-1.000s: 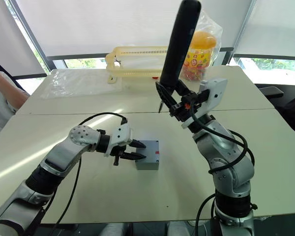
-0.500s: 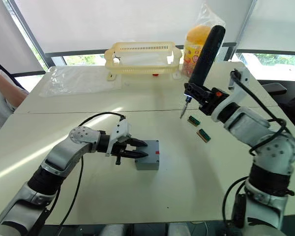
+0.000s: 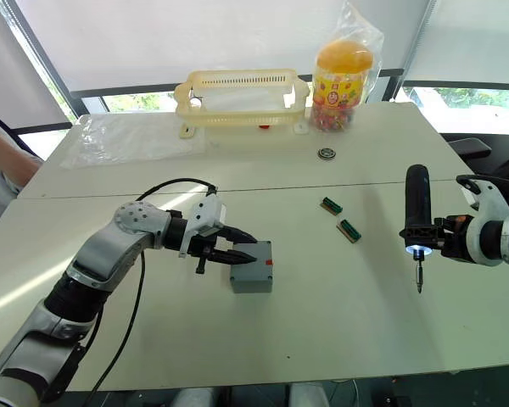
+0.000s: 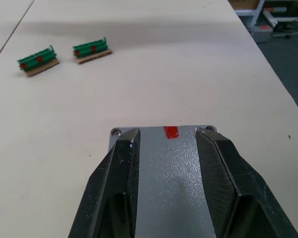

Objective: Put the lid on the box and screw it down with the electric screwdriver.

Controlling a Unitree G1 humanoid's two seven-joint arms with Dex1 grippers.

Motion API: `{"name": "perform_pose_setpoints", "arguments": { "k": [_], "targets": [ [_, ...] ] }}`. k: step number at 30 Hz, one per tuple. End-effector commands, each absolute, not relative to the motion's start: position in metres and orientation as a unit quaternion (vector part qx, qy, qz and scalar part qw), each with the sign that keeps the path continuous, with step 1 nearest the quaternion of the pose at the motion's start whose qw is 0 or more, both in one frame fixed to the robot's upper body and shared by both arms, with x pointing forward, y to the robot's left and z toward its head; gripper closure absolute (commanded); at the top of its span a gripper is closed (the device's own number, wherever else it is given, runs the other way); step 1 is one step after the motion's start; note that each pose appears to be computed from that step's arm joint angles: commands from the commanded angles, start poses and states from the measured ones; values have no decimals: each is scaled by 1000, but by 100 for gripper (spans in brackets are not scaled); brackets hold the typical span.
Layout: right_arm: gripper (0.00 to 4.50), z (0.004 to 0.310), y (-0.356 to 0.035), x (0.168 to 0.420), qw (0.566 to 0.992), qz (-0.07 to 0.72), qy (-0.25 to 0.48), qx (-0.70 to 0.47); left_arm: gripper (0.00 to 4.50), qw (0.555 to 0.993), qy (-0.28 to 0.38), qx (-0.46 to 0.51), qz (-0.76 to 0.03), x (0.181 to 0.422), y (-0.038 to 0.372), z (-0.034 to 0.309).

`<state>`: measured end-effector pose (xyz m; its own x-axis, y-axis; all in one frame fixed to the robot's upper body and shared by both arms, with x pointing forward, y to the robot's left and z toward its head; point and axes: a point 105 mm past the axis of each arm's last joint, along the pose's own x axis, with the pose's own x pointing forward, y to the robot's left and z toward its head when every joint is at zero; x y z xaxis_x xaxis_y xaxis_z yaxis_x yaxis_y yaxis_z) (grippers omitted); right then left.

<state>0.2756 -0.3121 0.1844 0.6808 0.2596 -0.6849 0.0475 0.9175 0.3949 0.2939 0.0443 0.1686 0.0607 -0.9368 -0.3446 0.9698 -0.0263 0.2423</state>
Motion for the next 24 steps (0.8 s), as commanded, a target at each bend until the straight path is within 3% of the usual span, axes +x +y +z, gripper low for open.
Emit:
{"name": "perform_pose_setpoints", "arguments": {
  "k": [1, 11, 22, 24],
  "targets": [
    [270, 188, -314, 276, 894, 60, 397, 200, 275, 687, 3, 226, -691, 291, 33, 181],
    [270, 159, -324, 297, 873, 6, 436, 217, 275, 690, 6, 217, -690, 289, 24, 177],
    [270, 142, -328, 305, 862, -10, 468, 191, 275, 698, 16, 207, -685, 288, 28, 177],
    [167, 140, -331, 305, 863, -14, 471, 181, 275, 701, 18, 204, -683, 288, 28, 176]
  ]
}}
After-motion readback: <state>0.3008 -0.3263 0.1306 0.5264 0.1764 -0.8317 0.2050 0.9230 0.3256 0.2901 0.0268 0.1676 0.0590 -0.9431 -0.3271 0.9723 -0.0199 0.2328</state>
